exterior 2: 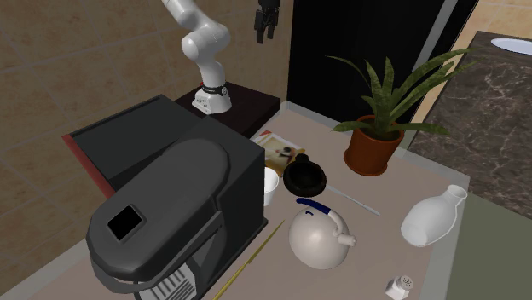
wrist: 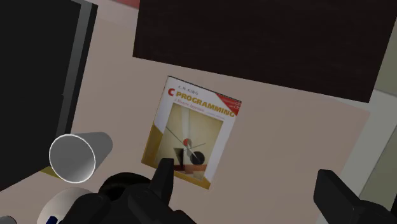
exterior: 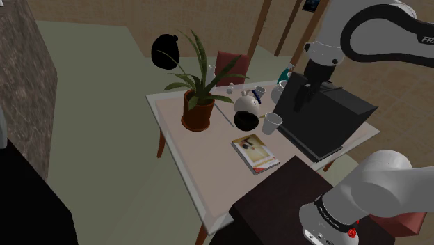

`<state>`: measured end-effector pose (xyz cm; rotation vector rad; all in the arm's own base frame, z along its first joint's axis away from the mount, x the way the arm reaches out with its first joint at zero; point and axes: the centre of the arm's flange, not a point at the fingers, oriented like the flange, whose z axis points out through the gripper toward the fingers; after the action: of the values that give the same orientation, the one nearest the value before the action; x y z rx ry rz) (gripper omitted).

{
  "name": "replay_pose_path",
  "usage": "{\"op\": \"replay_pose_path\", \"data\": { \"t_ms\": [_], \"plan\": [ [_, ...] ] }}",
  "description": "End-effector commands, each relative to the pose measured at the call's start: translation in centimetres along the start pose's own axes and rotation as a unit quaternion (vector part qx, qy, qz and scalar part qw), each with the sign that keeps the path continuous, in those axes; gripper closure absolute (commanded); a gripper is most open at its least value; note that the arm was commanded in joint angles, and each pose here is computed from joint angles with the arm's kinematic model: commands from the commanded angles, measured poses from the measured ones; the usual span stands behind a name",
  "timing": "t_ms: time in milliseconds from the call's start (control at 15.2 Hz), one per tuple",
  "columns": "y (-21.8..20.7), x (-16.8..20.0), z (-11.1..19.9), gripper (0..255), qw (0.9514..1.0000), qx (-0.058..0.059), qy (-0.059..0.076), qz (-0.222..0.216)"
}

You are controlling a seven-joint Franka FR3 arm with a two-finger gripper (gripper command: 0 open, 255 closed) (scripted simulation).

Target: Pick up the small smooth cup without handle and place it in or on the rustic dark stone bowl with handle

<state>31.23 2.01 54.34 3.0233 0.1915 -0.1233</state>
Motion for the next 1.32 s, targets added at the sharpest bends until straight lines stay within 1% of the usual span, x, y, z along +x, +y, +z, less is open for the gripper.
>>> {"op": "replay_pose_path", "data": {
  "t_ms": [0,1254],
  "plan": [
    [0.0,0.0,0.0,0,1.0,0.0,0.0,0.0],
    [12.8,8.5,18.8,0,0.9991,-0.027,0.031,0.009]
  ]
}}
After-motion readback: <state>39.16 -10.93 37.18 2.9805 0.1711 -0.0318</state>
